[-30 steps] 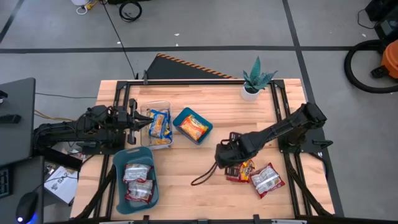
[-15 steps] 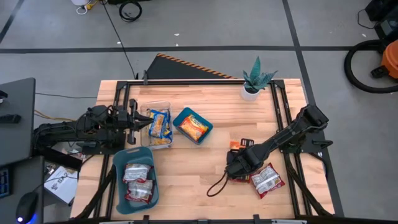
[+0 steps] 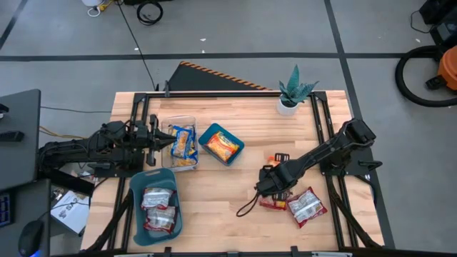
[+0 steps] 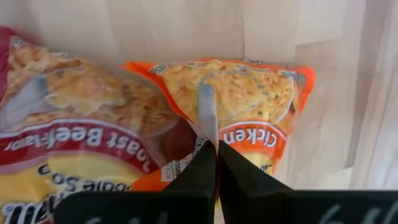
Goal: Sort Maruchan noodles
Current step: Put the orange noodle pack into the blue bin
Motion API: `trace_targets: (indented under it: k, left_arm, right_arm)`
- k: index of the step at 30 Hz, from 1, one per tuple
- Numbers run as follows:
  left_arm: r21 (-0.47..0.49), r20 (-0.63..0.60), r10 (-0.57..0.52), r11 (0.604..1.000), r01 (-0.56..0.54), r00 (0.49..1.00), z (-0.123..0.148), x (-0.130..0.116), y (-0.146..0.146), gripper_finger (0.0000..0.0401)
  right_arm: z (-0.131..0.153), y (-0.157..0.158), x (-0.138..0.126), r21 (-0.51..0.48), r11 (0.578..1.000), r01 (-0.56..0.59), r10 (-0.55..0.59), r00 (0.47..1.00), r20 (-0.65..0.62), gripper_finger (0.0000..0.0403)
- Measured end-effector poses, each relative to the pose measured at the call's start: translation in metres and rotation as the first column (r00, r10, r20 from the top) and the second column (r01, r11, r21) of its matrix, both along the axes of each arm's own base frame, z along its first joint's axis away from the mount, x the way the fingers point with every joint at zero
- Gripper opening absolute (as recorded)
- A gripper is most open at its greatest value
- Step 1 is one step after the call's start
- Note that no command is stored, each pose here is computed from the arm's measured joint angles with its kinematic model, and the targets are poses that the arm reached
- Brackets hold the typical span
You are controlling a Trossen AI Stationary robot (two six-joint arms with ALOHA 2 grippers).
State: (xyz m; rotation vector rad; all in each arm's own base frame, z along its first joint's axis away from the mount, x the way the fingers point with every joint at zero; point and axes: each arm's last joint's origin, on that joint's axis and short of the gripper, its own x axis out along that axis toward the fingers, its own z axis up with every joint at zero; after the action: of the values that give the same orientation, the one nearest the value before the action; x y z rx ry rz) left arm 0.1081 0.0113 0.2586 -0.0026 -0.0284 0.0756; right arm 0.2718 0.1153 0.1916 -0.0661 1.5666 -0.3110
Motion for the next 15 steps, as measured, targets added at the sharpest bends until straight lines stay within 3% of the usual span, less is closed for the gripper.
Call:
trace_targets:
  k: [8, 15]
  left_arm:
    - [-0.016, -0.009, -0.001, 1.000, 0.000, 1.000, -0.001, 0.000, 0.000, 0.0037]
    - [-0.013, -0.009, 0.000, 1.000, 0.000, 1.000, -0.001, 0.000, 0.000, 0.0037]
  right_arm:
    - [0.028, -0.020, 0.016, -0.061, 0.998, -0.011, 0.012, 1.000, 0.023, 0.0007]
    - [0.076, -0.037, 0.039, -0.163, 0.987, -0.013, 0.041, 0.984, 0.172, 0.0005]
